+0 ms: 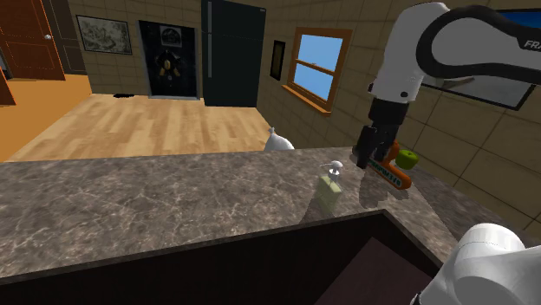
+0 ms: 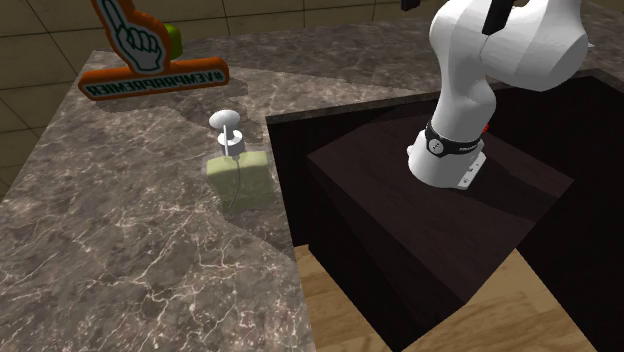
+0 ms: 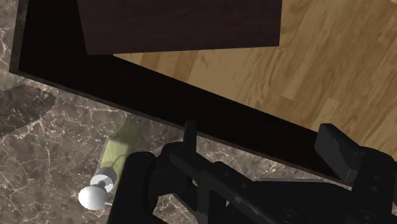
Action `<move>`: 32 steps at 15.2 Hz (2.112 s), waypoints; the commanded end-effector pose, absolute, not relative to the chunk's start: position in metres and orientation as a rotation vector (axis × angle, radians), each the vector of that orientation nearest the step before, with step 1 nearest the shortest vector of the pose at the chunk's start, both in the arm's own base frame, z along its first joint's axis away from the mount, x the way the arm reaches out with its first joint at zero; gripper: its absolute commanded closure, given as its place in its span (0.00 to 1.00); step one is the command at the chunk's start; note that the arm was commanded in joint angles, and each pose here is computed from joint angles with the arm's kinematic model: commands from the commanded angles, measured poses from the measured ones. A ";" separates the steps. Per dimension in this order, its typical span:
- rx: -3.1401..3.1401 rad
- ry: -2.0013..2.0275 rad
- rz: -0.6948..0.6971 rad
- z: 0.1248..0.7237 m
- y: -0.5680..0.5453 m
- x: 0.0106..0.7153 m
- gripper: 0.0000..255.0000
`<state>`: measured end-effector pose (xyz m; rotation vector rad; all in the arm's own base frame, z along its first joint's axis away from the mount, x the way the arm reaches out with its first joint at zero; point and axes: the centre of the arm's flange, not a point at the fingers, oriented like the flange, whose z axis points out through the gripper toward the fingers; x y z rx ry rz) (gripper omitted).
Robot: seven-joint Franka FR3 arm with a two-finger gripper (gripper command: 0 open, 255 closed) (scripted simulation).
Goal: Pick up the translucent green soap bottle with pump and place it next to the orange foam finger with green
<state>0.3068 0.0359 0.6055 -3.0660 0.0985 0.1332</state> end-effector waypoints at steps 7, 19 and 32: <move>-3.111 0.210 0.061 0.545 0.006 0.334 0.00; -3.184 0.442 -0.092 0.434 -0.068 0.388 0.00; -3.216 0.589 -0.190 0.347 -0.127 0.422 0.00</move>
